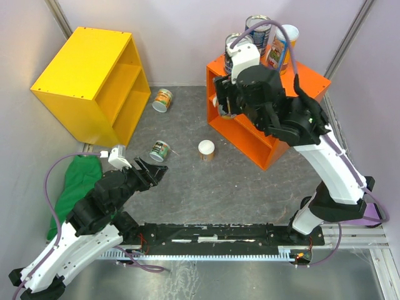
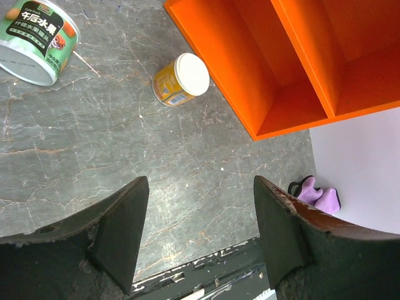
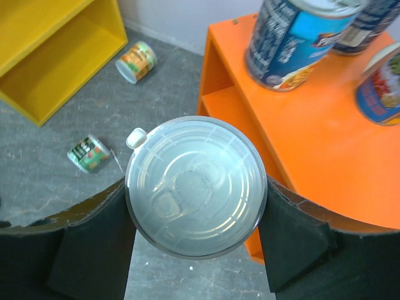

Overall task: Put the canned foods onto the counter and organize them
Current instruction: Place the canned food on the counter.

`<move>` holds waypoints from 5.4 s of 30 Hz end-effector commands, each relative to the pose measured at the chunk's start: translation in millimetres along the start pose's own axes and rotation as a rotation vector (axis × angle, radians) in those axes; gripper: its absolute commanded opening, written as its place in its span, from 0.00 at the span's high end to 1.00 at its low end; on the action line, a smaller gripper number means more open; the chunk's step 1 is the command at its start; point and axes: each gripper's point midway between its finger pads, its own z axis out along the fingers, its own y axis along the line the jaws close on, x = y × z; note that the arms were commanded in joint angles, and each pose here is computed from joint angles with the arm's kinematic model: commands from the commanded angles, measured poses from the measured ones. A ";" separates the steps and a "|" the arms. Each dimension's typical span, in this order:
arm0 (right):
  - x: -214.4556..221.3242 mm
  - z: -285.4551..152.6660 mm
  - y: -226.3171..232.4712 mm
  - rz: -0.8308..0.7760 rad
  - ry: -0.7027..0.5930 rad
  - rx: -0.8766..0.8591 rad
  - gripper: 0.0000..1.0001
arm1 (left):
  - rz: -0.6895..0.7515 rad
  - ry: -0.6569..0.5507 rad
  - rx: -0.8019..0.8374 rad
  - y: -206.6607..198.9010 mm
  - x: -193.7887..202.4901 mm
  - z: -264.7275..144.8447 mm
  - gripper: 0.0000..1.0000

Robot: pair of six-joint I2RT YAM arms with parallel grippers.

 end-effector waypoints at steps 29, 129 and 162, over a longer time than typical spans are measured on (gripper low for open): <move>-78.3 -10.3 -138.1 0.197 -0.249 0.278 0.98 | 0.032 -0.030 0.034 -21.4 -16.8 5.6 0.26; -24.6 -18.6 -136.4 0.294 -0.121 0.195 0.00 | 0.112 -0.116 -0.143 -32.1 -54.1 48.5 0.19; 77.1 -67.1 -74.6 0.300 -0.054 -0.052 0.01 | 0.356 -0.167 -0.456 90.4 -173.9 296.8 0.17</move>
